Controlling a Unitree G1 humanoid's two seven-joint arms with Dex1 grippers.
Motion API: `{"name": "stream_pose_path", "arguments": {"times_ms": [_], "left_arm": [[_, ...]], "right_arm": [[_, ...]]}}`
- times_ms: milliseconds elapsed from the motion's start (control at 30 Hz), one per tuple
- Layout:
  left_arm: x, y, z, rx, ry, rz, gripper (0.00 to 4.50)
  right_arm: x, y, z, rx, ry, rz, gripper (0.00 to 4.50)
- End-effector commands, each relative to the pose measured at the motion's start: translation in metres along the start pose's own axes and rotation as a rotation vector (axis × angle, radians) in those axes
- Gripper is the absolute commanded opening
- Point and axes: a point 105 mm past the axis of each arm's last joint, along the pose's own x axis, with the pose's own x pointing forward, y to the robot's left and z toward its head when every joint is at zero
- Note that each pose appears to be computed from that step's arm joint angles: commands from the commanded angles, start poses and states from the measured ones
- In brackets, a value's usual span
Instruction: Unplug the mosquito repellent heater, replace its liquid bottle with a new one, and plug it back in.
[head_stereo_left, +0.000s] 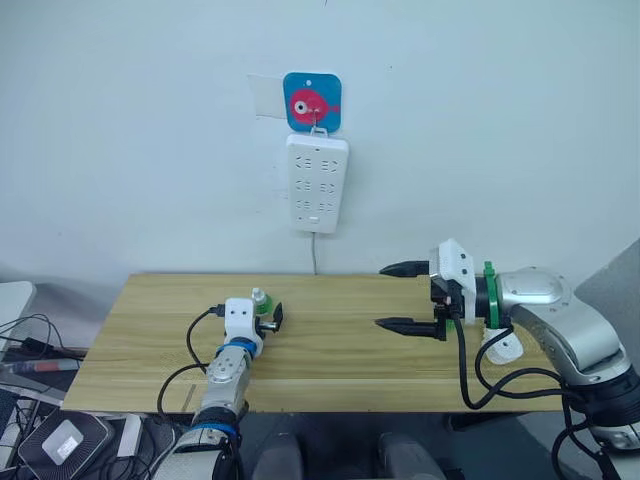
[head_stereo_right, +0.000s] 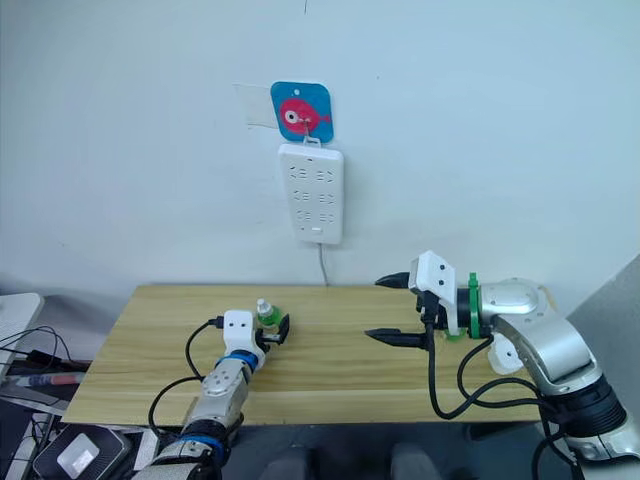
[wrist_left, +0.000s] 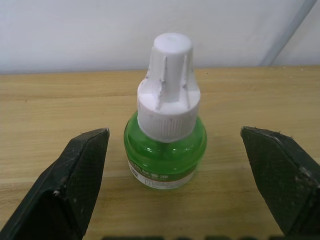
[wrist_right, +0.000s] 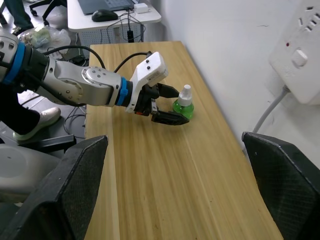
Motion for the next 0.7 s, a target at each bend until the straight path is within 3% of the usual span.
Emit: {"name": "stream_pose_path", "arguments": {"times_ms": [33,433,700], "left_arm": [[0.004,0.007,0.011,0.004,-0.037,0.009,4.50],[0.008,0.002,0.011,0.002,-0.036,-0.005,4.50],[0.013,0.003,0.014,0.015,-0.022,0.008,4.50]], "right_arm": [[-0.006,-0.001,0.013,-0.033,-0.023,-0.013,4.49],[-0.012,0.009,0.022,-0.004,0.006,0.007,4.49],[-0.009,0.010,0.042,0.019,-0.049,-0.003,4.49]]}}
